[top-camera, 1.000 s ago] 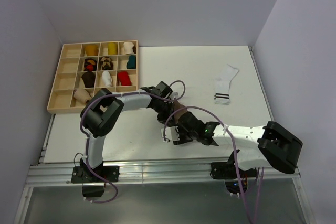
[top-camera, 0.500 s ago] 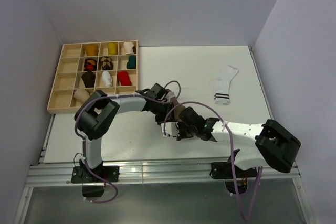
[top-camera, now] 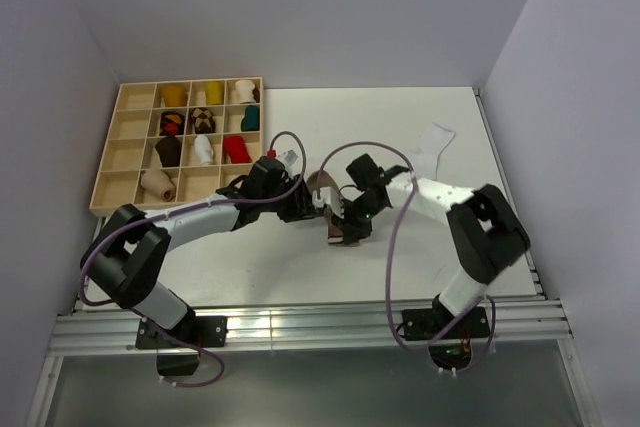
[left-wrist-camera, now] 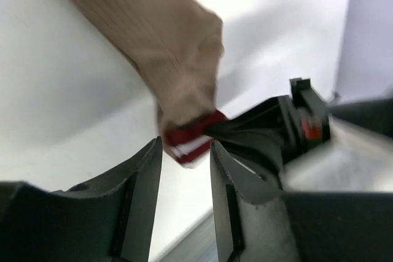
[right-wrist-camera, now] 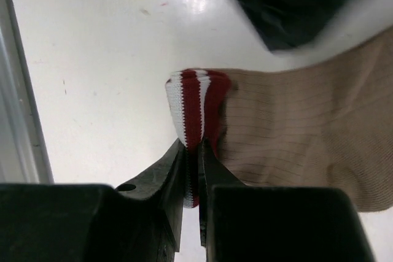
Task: Roll the socks
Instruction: Roll the sock at the center of the board.
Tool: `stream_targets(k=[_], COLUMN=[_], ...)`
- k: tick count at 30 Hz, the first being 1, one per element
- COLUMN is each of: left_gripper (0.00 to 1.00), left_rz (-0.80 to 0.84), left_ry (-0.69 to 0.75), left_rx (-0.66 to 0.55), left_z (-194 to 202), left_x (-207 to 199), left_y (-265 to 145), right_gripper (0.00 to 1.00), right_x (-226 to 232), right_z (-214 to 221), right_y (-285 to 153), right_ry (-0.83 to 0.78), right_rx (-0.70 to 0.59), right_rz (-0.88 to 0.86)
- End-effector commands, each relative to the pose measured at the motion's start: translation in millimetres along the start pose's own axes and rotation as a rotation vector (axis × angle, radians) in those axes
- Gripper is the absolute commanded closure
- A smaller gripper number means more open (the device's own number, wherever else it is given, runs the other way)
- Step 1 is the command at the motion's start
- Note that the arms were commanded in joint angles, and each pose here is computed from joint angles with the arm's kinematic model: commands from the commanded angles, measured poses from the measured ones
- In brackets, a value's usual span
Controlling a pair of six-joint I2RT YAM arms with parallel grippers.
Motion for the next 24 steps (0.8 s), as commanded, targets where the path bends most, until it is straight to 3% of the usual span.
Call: stream_targets(k=[1, 3, 6, 11, 18, 24], left_gripper=[0.59, 0.6, 0.6, 0.57, 0.52, 0.51], left_rz=[-0.067, -0.139, -0.098, -0.053, -0.053, -0.057], left_ry=[0.153, 0.265, 0.341, 0.495, 0.694, 0.738], left_rx=[-0.201, -0.248, -0.296, -0.328, -0.283, -0.239], left_z=[-21, -15, -15, -15, -5, 0], left_x=[4, 16, 14, -4, -30, -26], left_y=[-3, -1, -1, 5, 33, 51], right_gripper=[0.91, 0.91, 0.91, 0.9, 0.89, 0.88], right_x=[0, -21, -27, -53, -61, -64], right_z=[-3, -12, -2, 14, 23, 24], right_y=[-11, -18, -12, 0, 8, 8], right_ry=[0.157, 0.201, 0.338, 0.523, 0.621, 0.629], right_rx=[-0.008, -0.04, -0.005, 0.079, 0.158, 0.176], right_rz=[-0.222, -0.247, -0.375, -0.361, -0.343, -0.303])
Point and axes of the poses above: each gripper's point midway between its finger pads, its own y axis out along the fingers, its own x axis along the line the jaws close on, z = x × y, the point moved 5 cm from there along -y, back along the fingers, and after that the axes turned 5 degrees about y, right-handed, at the moved point
